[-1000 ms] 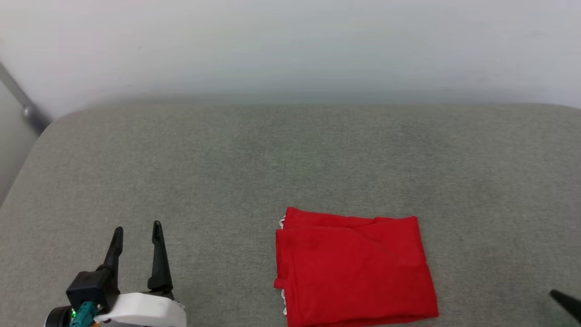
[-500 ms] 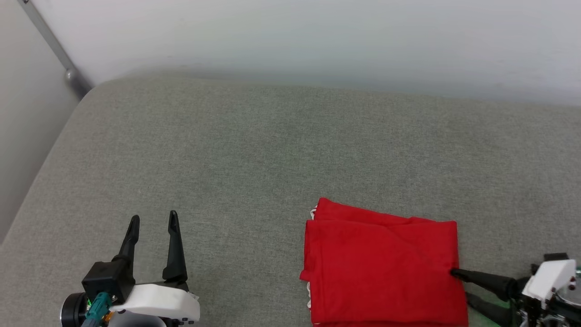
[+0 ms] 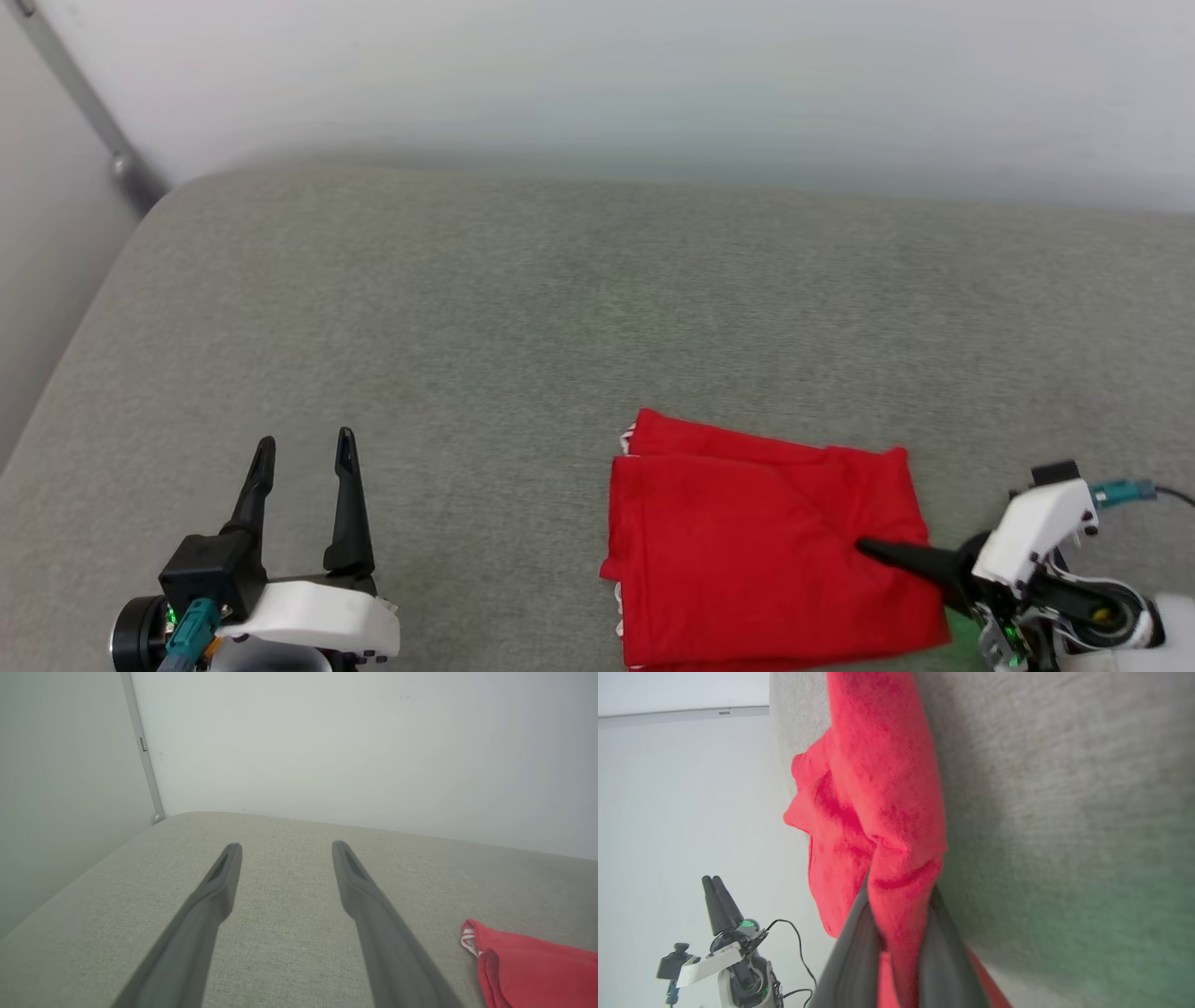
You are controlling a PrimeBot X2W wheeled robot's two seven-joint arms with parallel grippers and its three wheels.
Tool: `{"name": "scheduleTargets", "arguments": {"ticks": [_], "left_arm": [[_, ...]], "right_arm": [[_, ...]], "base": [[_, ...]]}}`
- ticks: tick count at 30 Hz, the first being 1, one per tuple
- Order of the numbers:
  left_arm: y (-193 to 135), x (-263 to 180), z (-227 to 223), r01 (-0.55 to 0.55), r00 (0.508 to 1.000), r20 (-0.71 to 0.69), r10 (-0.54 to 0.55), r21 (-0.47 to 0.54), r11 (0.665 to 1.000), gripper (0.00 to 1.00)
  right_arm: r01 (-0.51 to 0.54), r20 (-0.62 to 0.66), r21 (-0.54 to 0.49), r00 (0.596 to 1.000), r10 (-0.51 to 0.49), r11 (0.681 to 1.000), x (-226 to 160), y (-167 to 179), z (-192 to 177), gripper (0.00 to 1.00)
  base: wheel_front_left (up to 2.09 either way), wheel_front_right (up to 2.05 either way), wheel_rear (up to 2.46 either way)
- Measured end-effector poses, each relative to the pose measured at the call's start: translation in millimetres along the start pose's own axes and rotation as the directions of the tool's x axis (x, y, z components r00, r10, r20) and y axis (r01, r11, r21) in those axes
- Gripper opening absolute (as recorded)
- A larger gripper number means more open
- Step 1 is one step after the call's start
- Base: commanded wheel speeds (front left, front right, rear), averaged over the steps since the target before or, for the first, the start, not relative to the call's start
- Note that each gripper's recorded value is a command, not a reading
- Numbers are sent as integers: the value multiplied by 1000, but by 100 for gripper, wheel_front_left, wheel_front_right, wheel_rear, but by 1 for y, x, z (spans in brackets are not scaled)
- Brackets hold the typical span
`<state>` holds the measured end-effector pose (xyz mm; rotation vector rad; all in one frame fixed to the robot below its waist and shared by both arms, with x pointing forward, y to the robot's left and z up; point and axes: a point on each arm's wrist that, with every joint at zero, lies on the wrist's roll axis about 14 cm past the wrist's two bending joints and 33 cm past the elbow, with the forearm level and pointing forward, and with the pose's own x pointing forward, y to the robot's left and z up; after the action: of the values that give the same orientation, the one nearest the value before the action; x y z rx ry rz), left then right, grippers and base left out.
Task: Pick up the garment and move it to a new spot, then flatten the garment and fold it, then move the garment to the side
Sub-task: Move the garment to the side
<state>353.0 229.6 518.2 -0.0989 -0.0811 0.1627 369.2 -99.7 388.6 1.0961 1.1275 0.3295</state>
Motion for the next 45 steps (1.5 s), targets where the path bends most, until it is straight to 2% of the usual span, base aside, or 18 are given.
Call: {"name": "scheduleTargets", "arguments": {"ticks": [4, 8, 11, 14, 16, 21, 24, 29, 32, 34, 37, 40, 43, 45], "left_arm": [[-13, 5, 2, 49, 999, 8, -49, 16, 999, 100], [-34, 14, 2, 127, 992, 9, -127, 31, 991, 100], [-53, 24, 3, 191, 981, 9, -192, 41, 981, 100], [-82, 36, 6, 274, 961, 18, -275, 44, 961, 100], [-104, 44, 9, 332, 942, 28, -333, 43, 942, 100], [-167, 71, 16, 477, 876, 63, -479, 33, 878, 100], [-201, 88, 10, 554, 829, 64, -555, 28, 832, 100], [-246, 115, -12, 653, 756, 52, -652, 14, 758, 100], [-266, 126, -33, 696, 718, 34, -696, -3, 718, 100], [-277, 130, -49, 722, 692, 16, -721, -19, 692, 100], [-287, 138, -70, 741, 671, 1, -741, -40, 671, 100], [-292, 144, -88, 748, 662, -9, -749, -61, 661, 100], [-291, 148, -104, 744, 664, -26, -748, -76, 663, 100], [-287, 149, -111, 738, 670, -37, -741, -77, 671, 100]], "right_arm": [[56, 100, -161, 994, -40, 985, -12, 11, 13, 0], [107, 209, -257, 977, -53, 961, -32, 15, 27, 0], [214, 294, -316, 948, -119, 924, -57, 0, 41, 0], [295, 373, -337, 914, -160, 894, -83, -10, 55, 0], [364, 427, -351, 882, -199, 863, -103, -19, 65, 0], [504, 579, -310, 773, -261, 806, -155, -38, 103, 0], [611, 629, -265, 696, -346, 746, -180, -62, 127, 0], [778, 707, -172, 525, -474, 605, -225, -101, 172, 0], [820, 757, -105, 433, -490, 562, -243, -111, 200, 0], [854, 787, -71, 365, -498, 515, -258, -117, 218, 0], [884, 825, -13, 274, -494, 468, -277, -123, 241, 0], [904, 840, 2, 230, -492, 427, -276, -131, 256, 0], [916, 849, 3, 210, -484, 402, -266, -140, 265, 2], [916, 845, -4, 217, -489, 400, -255, -148, 266, 100]], "base": [[0, 0, 0], [0, 0, 0], [0, 0, 0], [0, 0, 0], [0, 0, 0], [0, 0, 0], [0, 0, 0], [0, 0, 0], [0, 0, 0], [0, 0, 0], [0, 0, 0], [0, 0, 0], [0, 0, 0], [0, 0, 0]]}}
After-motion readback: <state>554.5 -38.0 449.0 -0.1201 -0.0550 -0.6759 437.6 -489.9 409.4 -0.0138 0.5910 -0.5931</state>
